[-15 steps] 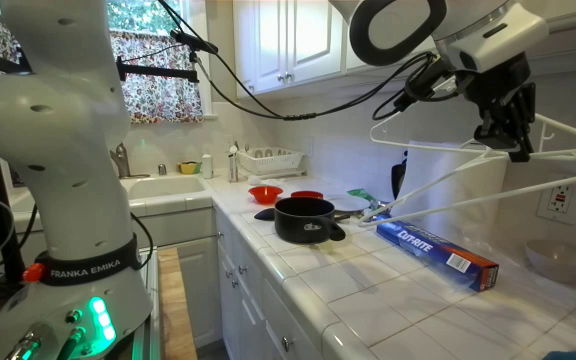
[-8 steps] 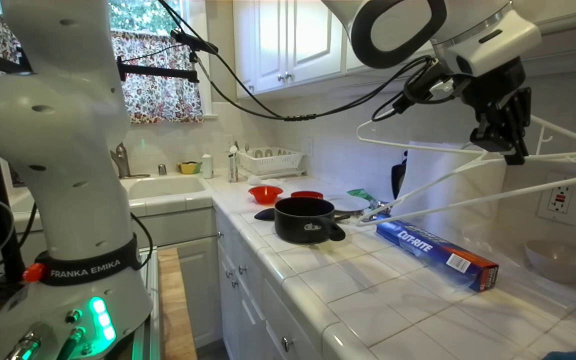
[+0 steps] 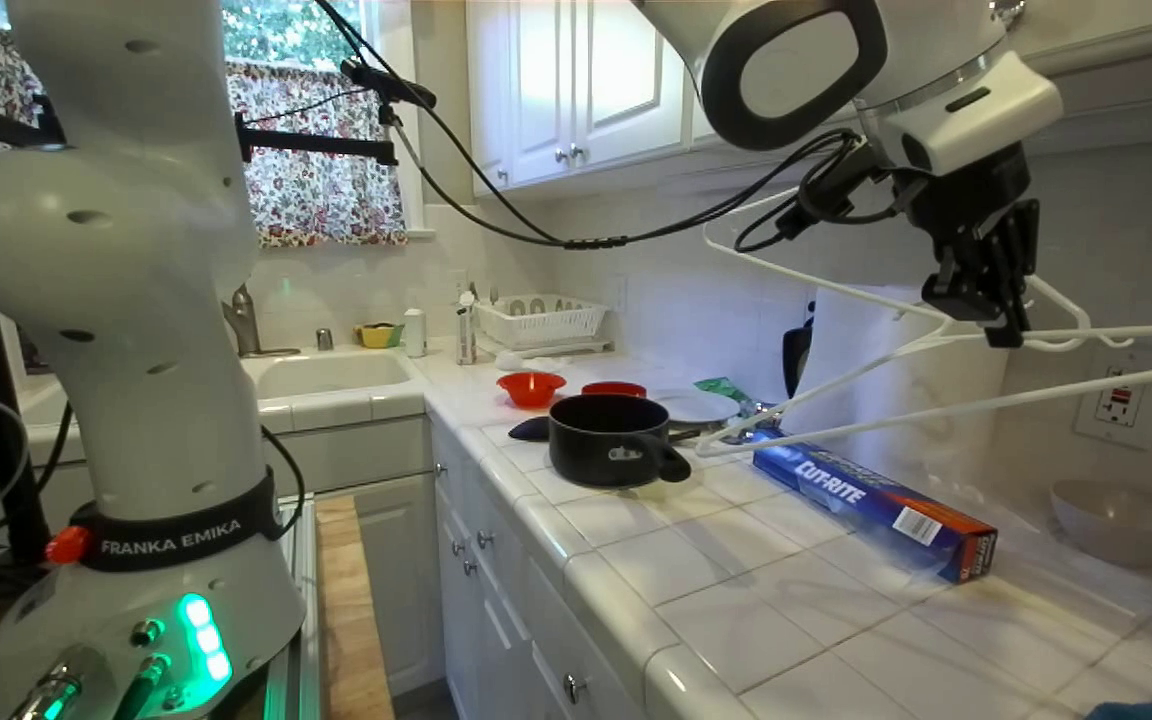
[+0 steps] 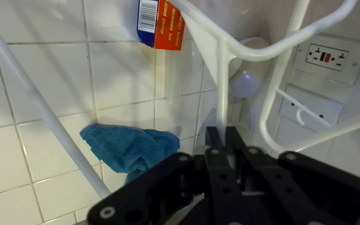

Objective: Pick up the hanger from the counter and hang it on the hanger on the cabinet.

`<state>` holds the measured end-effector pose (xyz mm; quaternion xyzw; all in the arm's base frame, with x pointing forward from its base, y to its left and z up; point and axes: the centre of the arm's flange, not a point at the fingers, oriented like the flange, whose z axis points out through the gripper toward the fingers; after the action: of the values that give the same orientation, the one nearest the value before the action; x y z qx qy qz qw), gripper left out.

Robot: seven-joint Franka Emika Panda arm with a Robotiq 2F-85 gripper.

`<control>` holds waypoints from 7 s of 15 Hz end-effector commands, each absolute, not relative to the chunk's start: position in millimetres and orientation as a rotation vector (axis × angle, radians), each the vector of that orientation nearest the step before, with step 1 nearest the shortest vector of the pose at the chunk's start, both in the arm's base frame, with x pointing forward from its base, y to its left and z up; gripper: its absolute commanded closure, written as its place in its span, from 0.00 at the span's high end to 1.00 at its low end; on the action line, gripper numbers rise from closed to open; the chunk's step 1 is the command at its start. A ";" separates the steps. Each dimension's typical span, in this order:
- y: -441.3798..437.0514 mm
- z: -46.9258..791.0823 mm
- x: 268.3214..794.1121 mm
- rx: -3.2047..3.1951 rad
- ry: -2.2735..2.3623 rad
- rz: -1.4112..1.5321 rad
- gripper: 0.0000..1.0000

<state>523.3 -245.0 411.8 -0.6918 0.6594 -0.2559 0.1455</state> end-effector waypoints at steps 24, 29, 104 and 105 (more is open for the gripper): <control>-236.7 422.7 512.4 -1.946 1.961 -0.662 1.00; -242.4 430.2 503.3 -1.949 1.954 -0.677 1.00; -302.1 282.3 584.8 -2.202 1.847 -0.151 0.06; -301.6 284.1 584.1 -2.201 1.847 -0.152 0.05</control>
<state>581.5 -300.5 279.1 -0.7613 0.6345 -0.0578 0.1207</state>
